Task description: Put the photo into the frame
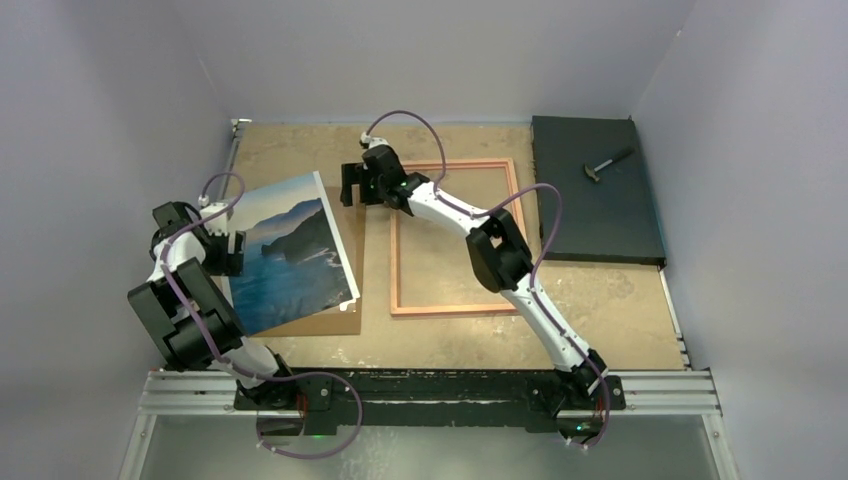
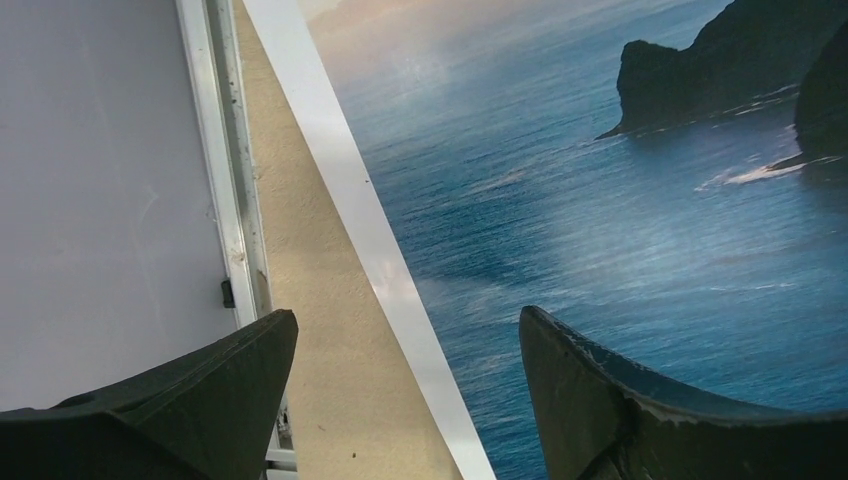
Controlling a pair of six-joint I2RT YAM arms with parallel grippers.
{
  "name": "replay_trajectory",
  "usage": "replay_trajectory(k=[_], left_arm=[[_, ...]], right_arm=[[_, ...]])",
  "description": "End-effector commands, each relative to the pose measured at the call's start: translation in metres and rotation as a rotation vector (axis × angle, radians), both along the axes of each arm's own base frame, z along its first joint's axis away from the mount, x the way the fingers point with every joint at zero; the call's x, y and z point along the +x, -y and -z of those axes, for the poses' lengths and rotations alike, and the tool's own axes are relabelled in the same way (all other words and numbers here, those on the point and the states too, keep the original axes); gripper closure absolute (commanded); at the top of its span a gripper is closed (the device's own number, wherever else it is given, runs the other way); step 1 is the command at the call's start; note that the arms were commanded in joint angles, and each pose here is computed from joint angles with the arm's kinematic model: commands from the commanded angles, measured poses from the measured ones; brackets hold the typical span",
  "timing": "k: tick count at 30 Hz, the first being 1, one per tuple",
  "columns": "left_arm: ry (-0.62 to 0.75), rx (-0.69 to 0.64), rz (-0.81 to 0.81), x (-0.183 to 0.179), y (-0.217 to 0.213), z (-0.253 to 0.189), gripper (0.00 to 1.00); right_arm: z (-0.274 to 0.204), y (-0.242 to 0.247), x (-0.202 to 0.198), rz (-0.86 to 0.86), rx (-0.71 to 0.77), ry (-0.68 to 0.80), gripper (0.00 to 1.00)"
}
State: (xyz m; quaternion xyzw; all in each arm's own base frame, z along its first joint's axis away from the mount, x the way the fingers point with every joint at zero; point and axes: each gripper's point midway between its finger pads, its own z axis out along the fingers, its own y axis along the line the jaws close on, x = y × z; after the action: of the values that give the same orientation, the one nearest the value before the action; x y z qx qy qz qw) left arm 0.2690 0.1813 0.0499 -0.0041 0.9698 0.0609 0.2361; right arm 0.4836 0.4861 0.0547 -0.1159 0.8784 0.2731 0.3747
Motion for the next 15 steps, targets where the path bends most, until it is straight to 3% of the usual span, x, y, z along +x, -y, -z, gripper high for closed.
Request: replay_trajectory(k=[1, 15], left_arm=[[0.034, 0.01, 0.028, 0.007, -0.005, 0.006, 0.21], [-0.013, -0.019, 0.025, 0.003, -0.004, 0.041, 0.35]], right_arm=[[-0.022, -0.017, -0.002, -0.035, 0.081, 0.02, 0.01], [-0.003, -0.01, 0.0, -0.045, 0.101, 0.003, 0.01]])
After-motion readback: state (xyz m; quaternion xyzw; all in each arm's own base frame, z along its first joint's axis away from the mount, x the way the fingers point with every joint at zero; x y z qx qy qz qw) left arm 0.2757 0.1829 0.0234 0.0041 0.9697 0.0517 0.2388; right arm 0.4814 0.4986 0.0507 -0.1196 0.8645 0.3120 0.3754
